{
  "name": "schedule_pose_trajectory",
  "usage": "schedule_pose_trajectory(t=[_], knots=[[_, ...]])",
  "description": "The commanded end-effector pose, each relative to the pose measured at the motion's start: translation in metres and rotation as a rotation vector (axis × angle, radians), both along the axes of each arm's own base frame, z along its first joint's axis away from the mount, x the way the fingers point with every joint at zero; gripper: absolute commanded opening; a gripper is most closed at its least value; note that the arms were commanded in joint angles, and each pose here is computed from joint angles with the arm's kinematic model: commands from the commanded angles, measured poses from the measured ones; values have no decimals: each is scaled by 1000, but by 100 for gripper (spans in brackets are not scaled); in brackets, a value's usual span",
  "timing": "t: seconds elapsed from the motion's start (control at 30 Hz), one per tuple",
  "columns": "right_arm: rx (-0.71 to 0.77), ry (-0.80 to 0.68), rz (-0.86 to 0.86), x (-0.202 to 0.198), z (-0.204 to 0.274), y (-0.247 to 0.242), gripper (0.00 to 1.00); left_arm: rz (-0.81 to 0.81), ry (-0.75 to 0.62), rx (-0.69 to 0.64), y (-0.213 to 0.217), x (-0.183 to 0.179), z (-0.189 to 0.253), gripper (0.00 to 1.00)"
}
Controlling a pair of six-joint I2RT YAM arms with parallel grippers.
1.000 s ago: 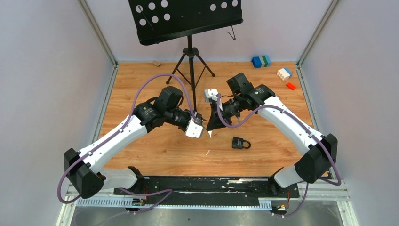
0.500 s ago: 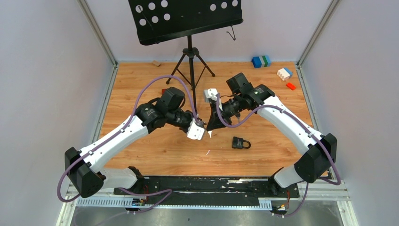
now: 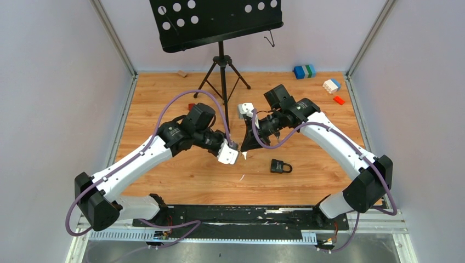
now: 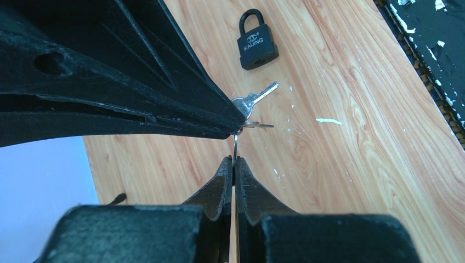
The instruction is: Unlock with the key
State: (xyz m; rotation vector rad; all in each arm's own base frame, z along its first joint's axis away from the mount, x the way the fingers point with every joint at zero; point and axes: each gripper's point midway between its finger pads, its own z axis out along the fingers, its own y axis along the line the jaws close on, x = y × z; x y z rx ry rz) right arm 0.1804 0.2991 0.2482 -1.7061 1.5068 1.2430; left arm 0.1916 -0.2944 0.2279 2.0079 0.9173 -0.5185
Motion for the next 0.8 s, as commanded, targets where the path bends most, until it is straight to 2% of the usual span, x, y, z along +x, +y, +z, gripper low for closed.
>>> schedule_pose_trajectory(t=[0.0,0.07,0.13,0.3,0.57,0.63,0.77], knots=[[34,-23,33,-2,5,4,0,20,-43,-85,-5,3,24,6],[30,-26,31,-3,3,3,0,40,-30,-105,-6,2,28,6],[30,-35,28,-3,1,2,0,61,-12,-126,-6,2,31,0],[36,-61,10,-3,2,0,0,123,68,-182,-10,1,36,0],[38,-81,-7,-2,2,-2,1,156,123,-223,-11,-2,41,0],[38,-84,-9,-3,3,-3,5,163,132,-217,-11,-2,38,0],[44,-118,-29,-1,14,-5,25,188,149,-209,-9,-1,35,0]])
